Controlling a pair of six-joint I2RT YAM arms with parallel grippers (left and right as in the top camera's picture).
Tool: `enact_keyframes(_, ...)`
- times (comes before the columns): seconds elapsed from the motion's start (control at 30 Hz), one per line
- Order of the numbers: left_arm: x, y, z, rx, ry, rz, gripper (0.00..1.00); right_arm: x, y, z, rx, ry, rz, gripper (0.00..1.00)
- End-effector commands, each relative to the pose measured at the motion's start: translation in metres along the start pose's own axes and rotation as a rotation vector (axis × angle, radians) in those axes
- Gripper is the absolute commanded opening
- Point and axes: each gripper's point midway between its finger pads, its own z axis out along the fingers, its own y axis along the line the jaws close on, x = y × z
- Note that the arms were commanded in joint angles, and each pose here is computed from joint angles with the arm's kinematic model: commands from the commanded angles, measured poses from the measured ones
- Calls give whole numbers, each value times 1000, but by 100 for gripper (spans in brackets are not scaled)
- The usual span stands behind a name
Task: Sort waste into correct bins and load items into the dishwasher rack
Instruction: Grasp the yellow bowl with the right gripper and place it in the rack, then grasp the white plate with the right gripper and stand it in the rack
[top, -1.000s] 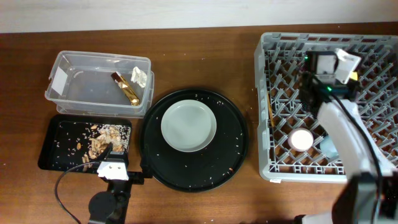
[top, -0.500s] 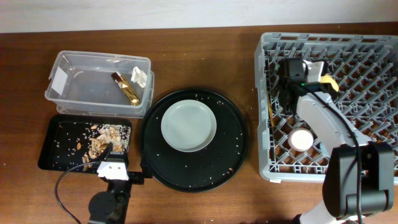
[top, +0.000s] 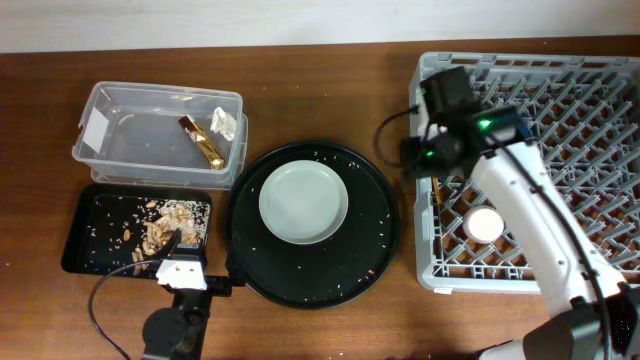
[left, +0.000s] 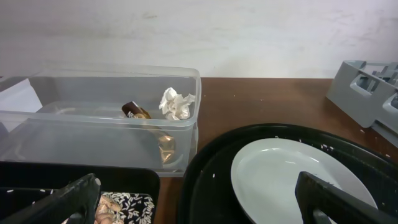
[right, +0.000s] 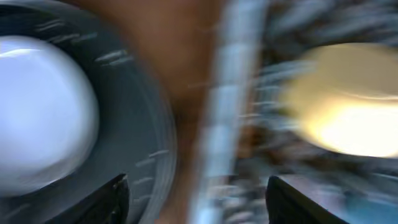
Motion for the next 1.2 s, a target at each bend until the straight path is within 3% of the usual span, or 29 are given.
enact_keyframes(0.0,2,0,1,5,-1,11,100,48,74,25,-264,186,57,68)
enact_keyframes(0.1,2,0,1,5,-1,11,100,78,104,73,-260,232,71,68)
enact_keyframes(0.27,2,0,1,5,-1,11,99,78,110,139,-149,176,155,66)
enact_keyframes(0.33,2,0,1,5,-1,11,100,80,110,158,-141,188,156,57)
enact_keyframes(0.37,2,0,1,5,-1,11,99,82,110,164,-139,197,157,44)
enact_keyframes(0.43,2,0,1,5,-1,12,99,86,107,167,-128,210,157,8)
enact_keyframes(0.5,2,0,1,5,-1,11,99,79,101,160,-129,195,176,4)
enact_keyframes(0.6,2,0,1,5,-1,11,99,52,75,129,-98,96,229,4)
enact_keyframes(0.73,2,0,1,5,-1,11,100,2,3,36,72,-220,252,4)
enact_keyframes(0.83,2,0,1,5,-1,11,99,-14,-88,-75,420,-549,317,4)
enact_keyframes(0.93,2,0,1,5,-1,11,100,14,-171,-169,853,-742,508,4)
enact_keyframes(1.03,2,0,1,5,-1,11,99,33,-221,-204,1080,-731,583,4)
enact_keyframes(1.17,2,0,1,5,-1,11,99,39,-281,-175,1238,-542,611,4)
